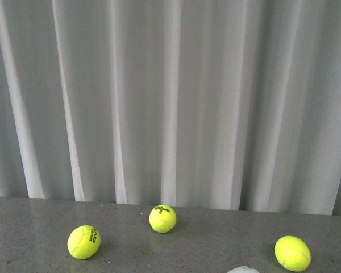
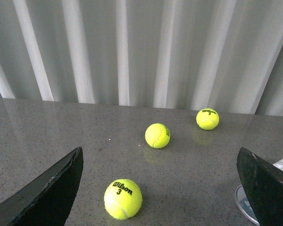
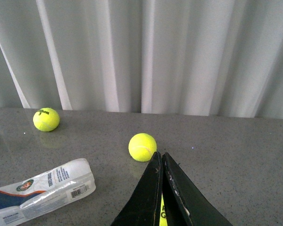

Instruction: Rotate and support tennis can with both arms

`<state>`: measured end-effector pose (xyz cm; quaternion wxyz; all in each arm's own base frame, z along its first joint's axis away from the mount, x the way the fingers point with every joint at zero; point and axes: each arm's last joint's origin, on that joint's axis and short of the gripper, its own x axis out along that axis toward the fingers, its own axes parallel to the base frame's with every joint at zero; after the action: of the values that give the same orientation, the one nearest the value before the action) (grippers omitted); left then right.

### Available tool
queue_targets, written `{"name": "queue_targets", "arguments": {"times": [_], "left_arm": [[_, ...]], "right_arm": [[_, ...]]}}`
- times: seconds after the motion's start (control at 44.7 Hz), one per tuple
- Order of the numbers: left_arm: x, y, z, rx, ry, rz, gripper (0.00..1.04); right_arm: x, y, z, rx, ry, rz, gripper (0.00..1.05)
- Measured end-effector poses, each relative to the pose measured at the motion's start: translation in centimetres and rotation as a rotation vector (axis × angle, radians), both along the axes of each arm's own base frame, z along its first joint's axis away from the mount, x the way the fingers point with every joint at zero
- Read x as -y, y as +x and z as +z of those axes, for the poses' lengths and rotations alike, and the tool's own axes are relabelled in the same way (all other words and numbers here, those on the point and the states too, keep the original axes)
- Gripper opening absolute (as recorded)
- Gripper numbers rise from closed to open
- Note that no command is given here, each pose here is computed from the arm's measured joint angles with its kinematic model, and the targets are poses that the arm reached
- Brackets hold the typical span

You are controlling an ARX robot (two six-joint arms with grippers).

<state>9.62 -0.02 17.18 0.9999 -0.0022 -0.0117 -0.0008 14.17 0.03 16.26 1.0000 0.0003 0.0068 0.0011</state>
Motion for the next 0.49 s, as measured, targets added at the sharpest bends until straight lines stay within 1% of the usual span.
{"name": "queue_targets", "arguments": {"times": [0.492], "left_arm": [[0.0, 0.0, 0.0, 0.0, 0.0, 0.0, 0.98]], "right_arm": [[0.0, -2.1, 0.5, 0.019, 0.0, 0.001, 0.03]]}}
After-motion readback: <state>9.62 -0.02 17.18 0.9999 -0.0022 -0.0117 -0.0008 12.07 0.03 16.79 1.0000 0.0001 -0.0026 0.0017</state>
